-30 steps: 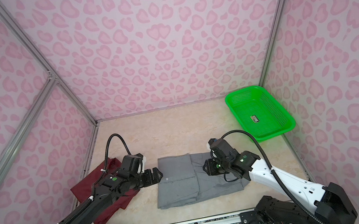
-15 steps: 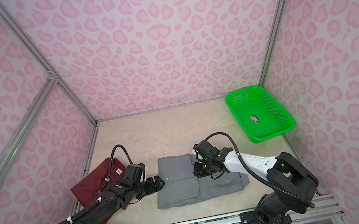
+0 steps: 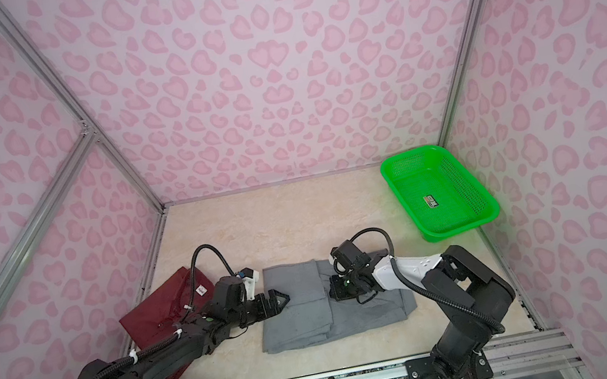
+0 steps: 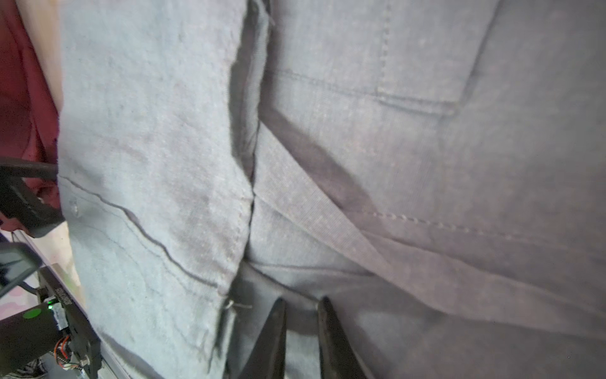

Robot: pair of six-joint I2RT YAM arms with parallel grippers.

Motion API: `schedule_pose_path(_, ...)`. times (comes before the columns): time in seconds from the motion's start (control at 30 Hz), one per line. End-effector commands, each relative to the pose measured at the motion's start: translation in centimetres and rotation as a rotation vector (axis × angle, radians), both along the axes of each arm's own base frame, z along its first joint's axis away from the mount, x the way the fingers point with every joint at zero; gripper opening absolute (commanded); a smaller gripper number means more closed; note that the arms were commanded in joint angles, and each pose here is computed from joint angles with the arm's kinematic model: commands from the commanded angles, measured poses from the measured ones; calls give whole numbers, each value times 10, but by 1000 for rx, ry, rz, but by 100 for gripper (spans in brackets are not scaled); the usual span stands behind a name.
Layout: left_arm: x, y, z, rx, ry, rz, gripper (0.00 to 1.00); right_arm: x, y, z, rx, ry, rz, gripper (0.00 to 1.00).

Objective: Fold and stack the long sleeve shirts

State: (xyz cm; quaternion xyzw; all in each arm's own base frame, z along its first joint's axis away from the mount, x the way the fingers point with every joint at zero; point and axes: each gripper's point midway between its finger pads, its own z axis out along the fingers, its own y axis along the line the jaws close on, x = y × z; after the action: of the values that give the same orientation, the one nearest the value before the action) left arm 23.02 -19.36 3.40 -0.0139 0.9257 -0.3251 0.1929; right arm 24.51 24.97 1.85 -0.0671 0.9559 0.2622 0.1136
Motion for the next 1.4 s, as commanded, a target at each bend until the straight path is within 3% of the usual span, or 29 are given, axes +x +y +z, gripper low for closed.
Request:
schedule_pose_path(0.0,-36,17,-29,58,177,23,96,-7,-10,-17,-43,40,-21,21)
schedule_pose_path(0.27,-34,18,-15,41,136,32,83,-11,-10,-25,-50,55,-21,19)
schedule_pose_path(0.4,-31,21,-9,62,113,39,82,-11,-12,-21,-57,43,-21,19)
schedule_pose_path(0.57,-38,33,-18,115,152,74,89,-10,-15,-14,-62,35,-24,18)
schedule_pose_path(0.8,-45,56,-16,180,159,180,98,-8,0,31,-23,-39,34,19)
schedule_pose_path(0.97,-49,54,-25,168,177,181,98,-10,9,36,-28,-51,55,19)
schedule_pose_path(1.37,-62,36,-50,170,219,125,92,-14,13,1,-46,1,42,18)
